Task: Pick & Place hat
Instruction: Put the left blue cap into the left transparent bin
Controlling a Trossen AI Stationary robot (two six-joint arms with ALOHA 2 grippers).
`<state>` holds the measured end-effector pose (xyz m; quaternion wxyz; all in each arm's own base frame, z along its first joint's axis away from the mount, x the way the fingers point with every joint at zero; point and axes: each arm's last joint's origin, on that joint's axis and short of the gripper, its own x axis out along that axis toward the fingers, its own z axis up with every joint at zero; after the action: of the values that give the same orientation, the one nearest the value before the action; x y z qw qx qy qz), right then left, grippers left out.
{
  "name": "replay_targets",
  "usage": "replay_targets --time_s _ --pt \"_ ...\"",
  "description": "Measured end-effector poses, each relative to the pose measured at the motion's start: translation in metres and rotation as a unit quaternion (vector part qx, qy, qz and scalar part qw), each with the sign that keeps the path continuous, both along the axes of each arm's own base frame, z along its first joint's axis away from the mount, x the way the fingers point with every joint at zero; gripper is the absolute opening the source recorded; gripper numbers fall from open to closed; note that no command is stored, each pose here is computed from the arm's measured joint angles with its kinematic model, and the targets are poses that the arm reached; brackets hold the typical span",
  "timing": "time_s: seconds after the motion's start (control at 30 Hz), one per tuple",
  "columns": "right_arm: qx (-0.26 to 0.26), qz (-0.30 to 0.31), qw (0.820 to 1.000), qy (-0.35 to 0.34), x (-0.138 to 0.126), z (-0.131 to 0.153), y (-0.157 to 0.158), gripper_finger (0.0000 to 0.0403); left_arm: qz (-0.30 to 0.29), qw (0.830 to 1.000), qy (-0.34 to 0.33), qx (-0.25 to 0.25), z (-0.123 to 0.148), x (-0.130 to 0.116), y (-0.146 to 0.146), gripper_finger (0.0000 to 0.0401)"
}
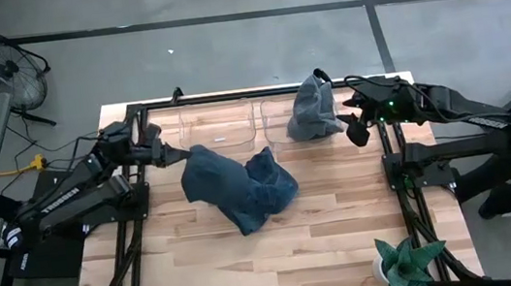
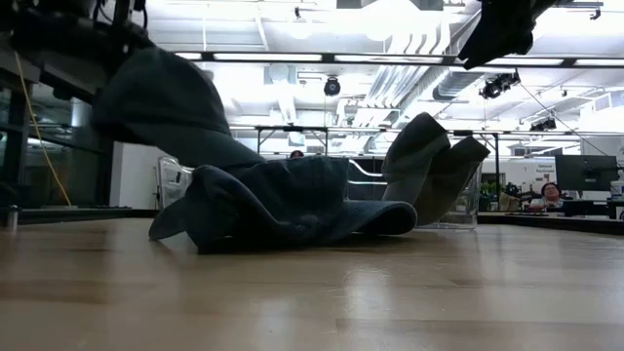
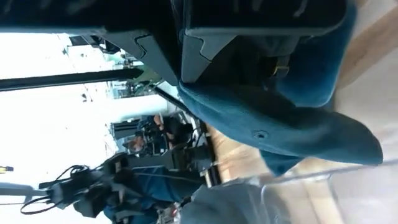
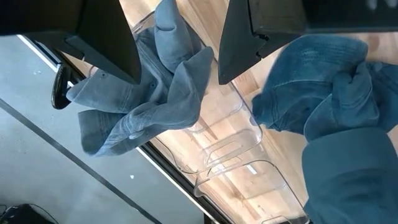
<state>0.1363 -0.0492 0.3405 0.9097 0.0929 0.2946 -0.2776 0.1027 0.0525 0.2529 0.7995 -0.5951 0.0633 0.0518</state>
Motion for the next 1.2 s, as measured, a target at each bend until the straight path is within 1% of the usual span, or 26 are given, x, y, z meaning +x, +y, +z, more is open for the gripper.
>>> replay_targets --time_s 0.2,0.7,0.93,1.03,1.2 --pt "-0.002 0.000 1.000 0.001 0.000 0.000 0.000 0.0209 0.011 1.000 -0.017 0.022 0.017 -0.002 -0.001 0.0000" --pt "-0.002 0.000 1.000 0.001 0.000 0.000 0.000 0.0209 0.026 0.999 -0.017 0.027 0.019 -0.003 0.000 0.0000" --pt "-0.002 0.000 1.000 0.001 0.000 0.000 0.000 0.0209 0.034 0.997 -0.055 0.053 0.028 -0.002 0.001 0.0000" --pt "-0.001 -0.001 1.000 0.000 0.000 0.000 0.000 0.0209 0.041 0.995 -0.066 0.059 0.036 -0.003 0.000 0.0000" --pt "-0.001 -0.001 1.000 0.001 0.000 0.000 0.000 0.0209 0.060 0.991 -0.086 0.088 0.054 -0.007 -0.001 0.0000"
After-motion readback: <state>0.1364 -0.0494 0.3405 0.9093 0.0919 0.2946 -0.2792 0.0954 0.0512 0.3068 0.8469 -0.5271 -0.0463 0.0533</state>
